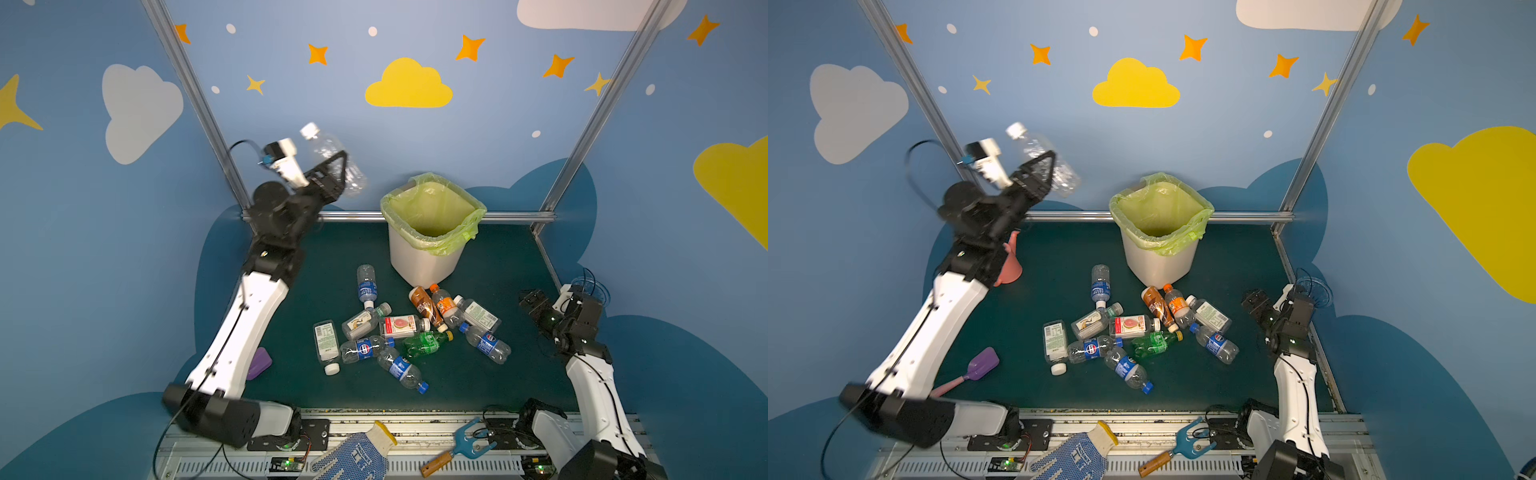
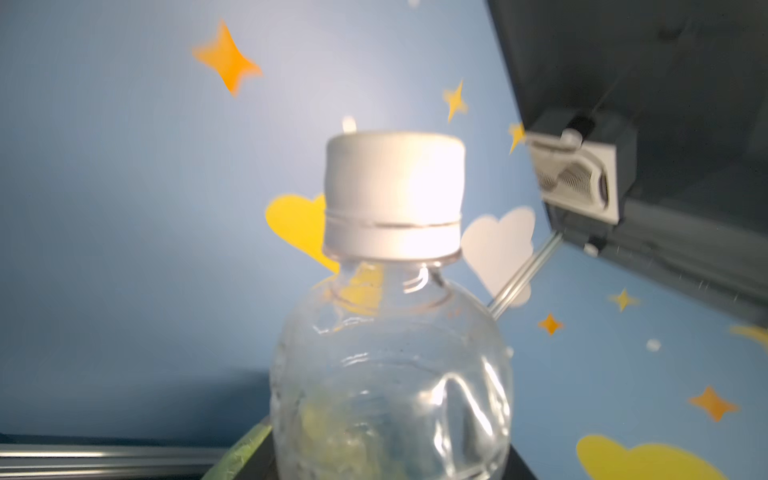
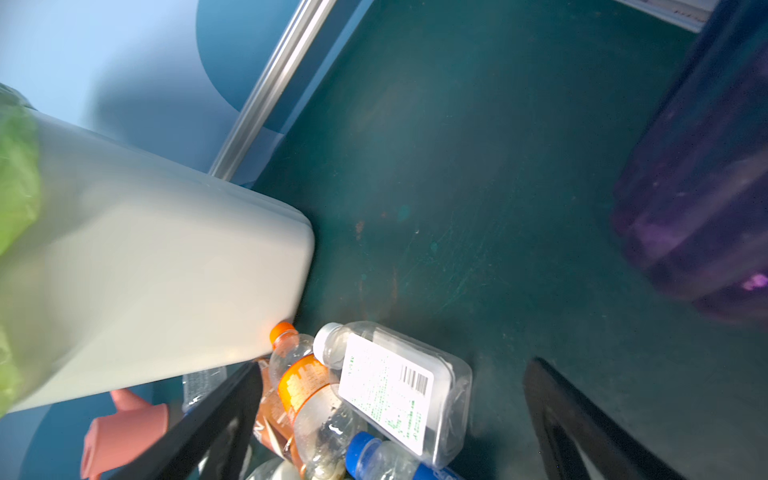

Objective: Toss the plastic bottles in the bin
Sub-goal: 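Lift the clear water bottle over the bin and release it with the left gripper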

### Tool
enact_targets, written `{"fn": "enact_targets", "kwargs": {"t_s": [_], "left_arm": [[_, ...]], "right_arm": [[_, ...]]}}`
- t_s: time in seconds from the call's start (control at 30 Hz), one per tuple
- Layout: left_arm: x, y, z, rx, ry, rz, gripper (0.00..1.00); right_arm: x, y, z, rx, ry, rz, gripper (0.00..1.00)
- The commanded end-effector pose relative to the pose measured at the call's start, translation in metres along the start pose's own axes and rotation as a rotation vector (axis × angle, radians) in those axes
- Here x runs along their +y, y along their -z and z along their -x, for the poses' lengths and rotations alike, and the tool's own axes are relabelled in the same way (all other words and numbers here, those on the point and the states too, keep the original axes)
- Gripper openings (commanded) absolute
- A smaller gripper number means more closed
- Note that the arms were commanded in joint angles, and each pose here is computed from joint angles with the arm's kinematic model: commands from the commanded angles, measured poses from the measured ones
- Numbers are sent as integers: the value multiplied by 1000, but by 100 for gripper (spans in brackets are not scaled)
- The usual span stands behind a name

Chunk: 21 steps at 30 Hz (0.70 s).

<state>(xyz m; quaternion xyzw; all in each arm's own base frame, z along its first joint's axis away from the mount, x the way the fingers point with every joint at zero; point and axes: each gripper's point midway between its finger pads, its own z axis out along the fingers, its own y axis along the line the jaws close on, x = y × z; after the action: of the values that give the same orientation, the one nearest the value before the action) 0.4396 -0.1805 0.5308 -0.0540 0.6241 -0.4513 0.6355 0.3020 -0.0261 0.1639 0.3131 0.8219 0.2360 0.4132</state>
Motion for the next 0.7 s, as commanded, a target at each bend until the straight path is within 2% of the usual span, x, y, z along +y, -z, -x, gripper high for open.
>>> {"fn": "enact_targets", "kwargs": {"t_s": [0.0, 0.07, 0.1, 0.23, 0.37, 0.5, 0.67], "left_arm": [[19, -49, -117, 370, -17, 40, 70], [2, -55, -108, 313, -30, -14, 84], [-8, -52, -95, 250, -50, -41, 99], [-46, -24, -45, 88, -220, -35, 100], [-60, 0, -29, 54, -285, -40, 100], [-44, 18, -32, 24, -302, 16, 100], [4, 34, -59, 85, -320, 167, 100]], "right_arm": [[12, 6, 5, -5, -3, 43, 98], [14, 11, 6, -8, 20, 36, 98], [15, 14, 7, -12, 33, 35, 98], [11, 15, 4, -23, 31, 30, 98], [2, 11, -4, -10, -24, 16, 98], [-4, 5, -13, 27, -67, 3, 98], [-6, -1, -22, 78, -78, 13, 98]]}}
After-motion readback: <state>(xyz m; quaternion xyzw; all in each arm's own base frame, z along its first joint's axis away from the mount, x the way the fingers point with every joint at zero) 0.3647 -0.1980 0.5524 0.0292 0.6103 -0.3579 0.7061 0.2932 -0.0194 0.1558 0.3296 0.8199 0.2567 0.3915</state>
